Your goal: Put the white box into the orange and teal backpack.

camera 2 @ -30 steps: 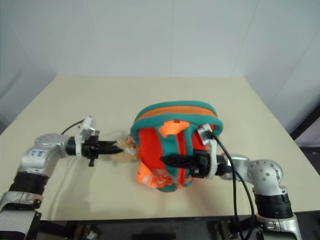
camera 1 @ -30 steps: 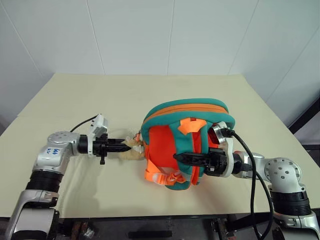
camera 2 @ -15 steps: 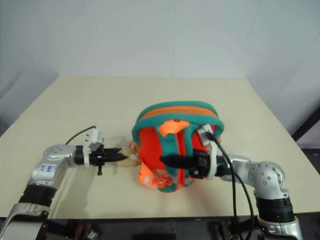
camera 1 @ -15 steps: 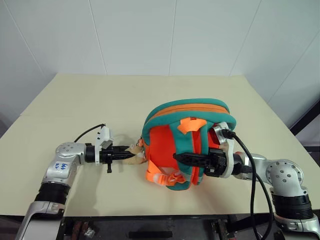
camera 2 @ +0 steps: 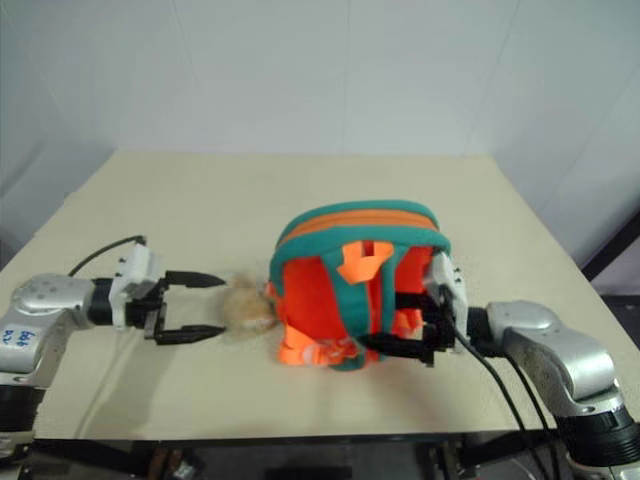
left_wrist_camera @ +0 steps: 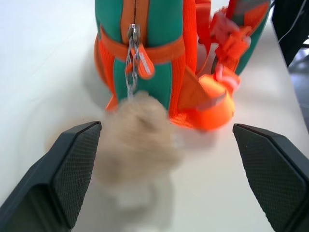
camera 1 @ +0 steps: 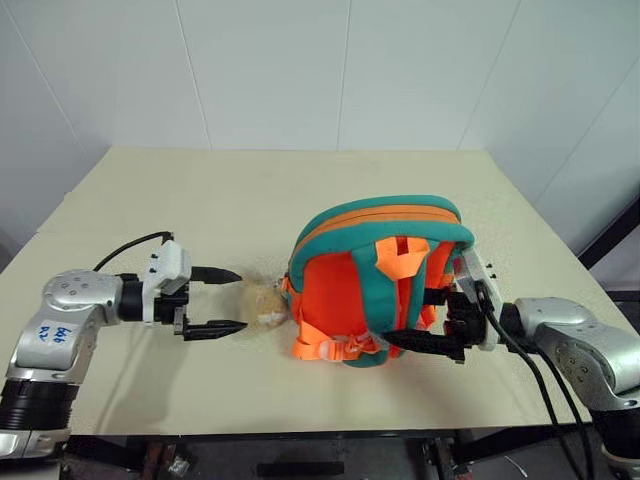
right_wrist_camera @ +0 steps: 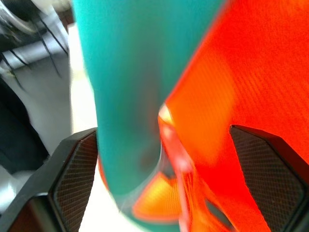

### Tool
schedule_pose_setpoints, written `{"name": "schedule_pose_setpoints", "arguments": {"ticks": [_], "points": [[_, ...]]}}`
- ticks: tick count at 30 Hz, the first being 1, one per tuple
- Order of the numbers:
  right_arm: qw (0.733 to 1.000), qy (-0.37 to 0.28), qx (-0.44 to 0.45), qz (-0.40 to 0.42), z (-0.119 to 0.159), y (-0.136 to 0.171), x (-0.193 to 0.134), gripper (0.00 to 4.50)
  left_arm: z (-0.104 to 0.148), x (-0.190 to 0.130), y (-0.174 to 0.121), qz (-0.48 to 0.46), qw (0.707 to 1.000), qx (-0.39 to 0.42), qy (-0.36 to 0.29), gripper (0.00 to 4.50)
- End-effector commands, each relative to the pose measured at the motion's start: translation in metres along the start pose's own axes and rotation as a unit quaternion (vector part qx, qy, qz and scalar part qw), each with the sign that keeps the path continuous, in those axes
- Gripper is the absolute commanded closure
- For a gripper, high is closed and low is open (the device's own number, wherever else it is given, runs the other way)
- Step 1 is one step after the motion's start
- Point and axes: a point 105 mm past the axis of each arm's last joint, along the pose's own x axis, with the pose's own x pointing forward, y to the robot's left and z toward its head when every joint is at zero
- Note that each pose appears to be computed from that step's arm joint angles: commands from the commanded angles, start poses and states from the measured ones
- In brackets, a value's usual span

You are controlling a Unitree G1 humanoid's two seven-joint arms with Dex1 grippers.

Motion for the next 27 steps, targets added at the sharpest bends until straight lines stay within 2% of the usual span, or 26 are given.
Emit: {"name": "schedule_pose_setpoints", "arguments": {"ticks": [1, 4, 10, 20, 27], "points": [[0.997, 0.011, -0.066, -0.049, 0.0, -0.015, -0.024, 0.0, 0.016, -0.015, -0.001, 0.024, 0.998, 0.046, -0.026, 0.02], [0.99, 0.003, -0.085, -0.113, 0.0, -0.03, -0.048, 0.0, 0.028, -0.021, -0.006, 0.049, 0.995, 0.002, -0.085, 0.02], [0.986, 0.008, -0.104, -0.127, 0.003, -0.023, -0.077, 0.0, 0.019, -0.019, -0.026, 0.046, 0.995, -0.017, -0.092, 0.02], [0.992, 0.024, -0.093, -0.085, 0.007, -0.013, -0.084, 0.0, 0.011, -0.016, -0.029, 0.021, 0.996, 0.01, -0.089, 0.02], [0.991, 0.01, -0.098, -0.087, 0.014, -0.015, -0.083, 0.0, 0.009, -0.019, -0.025, 0.018, 0.996, 0.018, -0.084, 0.02]]}}
